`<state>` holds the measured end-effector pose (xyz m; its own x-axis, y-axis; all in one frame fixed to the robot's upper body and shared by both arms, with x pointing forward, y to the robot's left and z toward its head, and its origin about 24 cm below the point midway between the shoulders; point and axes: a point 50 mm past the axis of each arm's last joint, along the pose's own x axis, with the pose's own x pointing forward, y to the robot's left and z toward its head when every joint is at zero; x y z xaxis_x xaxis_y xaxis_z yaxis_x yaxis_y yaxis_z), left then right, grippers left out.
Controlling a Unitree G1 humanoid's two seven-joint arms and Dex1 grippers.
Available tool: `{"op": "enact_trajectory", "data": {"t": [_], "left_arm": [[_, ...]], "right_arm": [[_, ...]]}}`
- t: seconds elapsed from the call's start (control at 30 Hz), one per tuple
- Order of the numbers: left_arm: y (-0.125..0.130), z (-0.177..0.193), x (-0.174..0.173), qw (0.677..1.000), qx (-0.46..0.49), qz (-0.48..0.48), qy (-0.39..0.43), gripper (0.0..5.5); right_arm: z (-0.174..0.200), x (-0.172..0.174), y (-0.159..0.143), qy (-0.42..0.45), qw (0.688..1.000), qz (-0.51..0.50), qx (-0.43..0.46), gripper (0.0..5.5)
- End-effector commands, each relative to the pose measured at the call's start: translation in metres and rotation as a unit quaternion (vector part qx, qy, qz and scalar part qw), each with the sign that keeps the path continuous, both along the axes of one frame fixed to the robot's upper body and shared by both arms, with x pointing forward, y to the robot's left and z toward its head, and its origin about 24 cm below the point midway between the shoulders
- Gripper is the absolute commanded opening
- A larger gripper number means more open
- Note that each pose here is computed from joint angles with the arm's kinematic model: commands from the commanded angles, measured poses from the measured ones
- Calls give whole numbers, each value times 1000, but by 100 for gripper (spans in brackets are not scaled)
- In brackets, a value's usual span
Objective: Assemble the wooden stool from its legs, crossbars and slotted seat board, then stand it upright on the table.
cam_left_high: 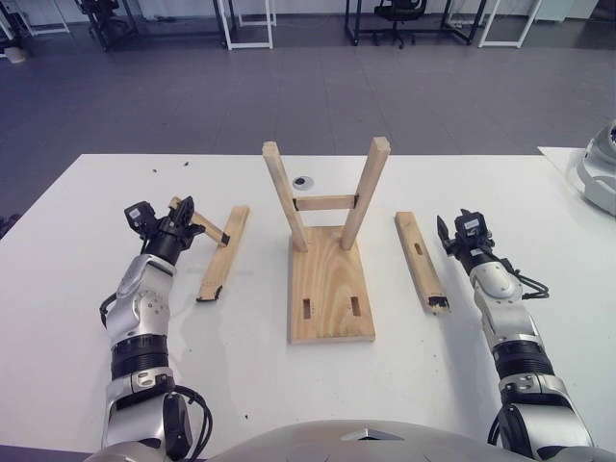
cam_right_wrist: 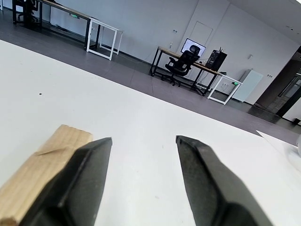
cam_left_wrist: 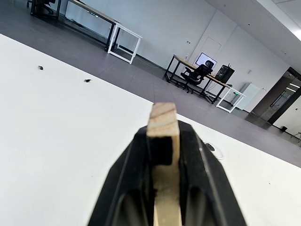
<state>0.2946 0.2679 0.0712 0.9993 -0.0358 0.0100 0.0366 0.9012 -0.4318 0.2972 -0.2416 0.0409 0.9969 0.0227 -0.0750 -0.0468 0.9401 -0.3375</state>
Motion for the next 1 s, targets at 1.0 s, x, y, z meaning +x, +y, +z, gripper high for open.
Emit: {"op": "enact_trajectory", "data": {"t": [1.0], "left_arm": [[6,-10,-15,970,207,-113,64,180]], "right_arm": [[9,5,6,-19,999,9,-44,254]]}}
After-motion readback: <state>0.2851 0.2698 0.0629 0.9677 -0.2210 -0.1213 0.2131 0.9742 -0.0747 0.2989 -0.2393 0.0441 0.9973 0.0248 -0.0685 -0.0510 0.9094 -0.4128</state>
